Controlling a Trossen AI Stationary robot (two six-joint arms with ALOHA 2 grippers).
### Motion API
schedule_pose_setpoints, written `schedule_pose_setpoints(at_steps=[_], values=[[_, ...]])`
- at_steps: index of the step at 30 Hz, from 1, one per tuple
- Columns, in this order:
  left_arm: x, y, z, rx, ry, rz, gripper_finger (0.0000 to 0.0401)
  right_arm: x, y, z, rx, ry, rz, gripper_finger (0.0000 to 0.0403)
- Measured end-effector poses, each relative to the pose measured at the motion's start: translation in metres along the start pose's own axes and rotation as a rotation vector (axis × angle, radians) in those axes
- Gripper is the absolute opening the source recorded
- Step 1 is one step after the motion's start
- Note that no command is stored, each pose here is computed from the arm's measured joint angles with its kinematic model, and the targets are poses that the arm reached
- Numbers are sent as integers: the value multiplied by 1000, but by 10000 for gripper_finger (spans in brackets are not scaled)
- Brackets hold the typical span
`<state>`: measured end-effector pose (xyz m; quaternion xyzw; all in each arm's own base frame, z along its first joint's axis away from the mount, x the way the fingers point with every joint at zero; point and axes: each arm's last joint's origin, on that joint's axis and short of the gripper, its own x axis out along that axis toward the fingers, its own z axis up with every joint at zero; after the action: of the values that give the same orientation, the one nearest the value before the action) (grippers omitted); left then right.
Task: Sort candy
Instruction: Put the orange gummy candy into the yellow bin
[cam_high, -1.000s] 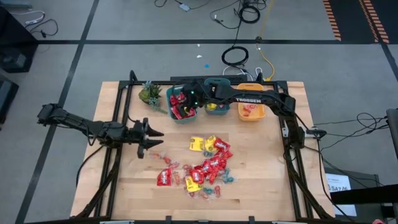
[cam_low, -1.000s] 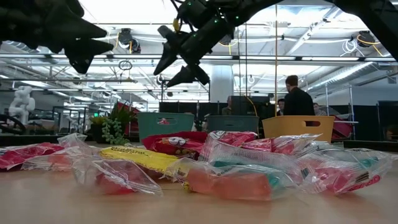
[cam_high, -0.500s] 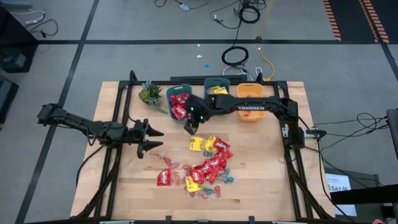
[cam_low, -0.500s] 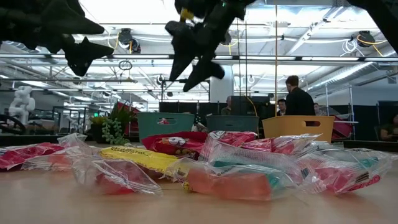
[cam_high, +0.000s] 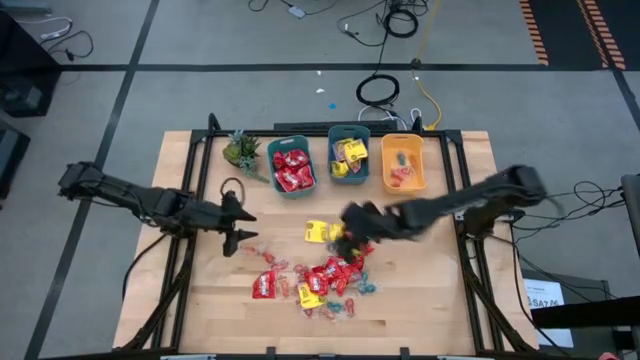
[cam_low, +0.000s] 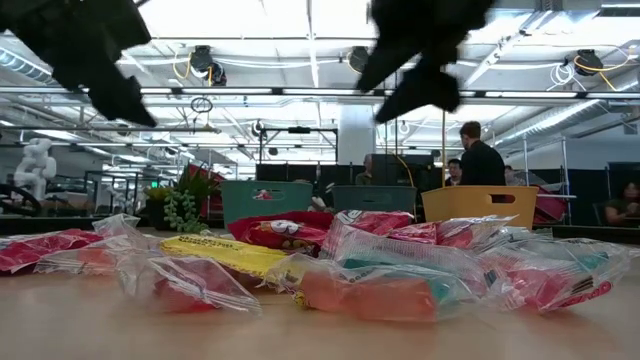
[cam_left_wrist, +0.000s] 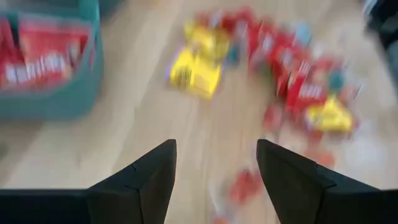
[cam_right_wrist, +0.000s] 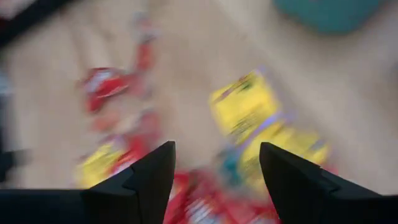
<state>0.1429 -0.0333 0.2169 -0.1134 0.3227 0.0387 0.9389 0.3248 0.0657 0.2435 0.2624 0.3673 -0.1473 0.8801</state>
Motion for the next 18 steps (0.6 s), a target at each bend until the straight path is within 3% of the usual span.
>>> schedule_pose_setpoints(at_steps=[7,14,18], values=[[15,-8,6,10,330,78,232,-51,4,-76,142,-104,209,224],[55,-12,-14,19,613,122,232,-89,21,-120,115,-225,255,224],[74,-13,-23,10,684,148,232,-100,26,-138,101,-214,274,224]])
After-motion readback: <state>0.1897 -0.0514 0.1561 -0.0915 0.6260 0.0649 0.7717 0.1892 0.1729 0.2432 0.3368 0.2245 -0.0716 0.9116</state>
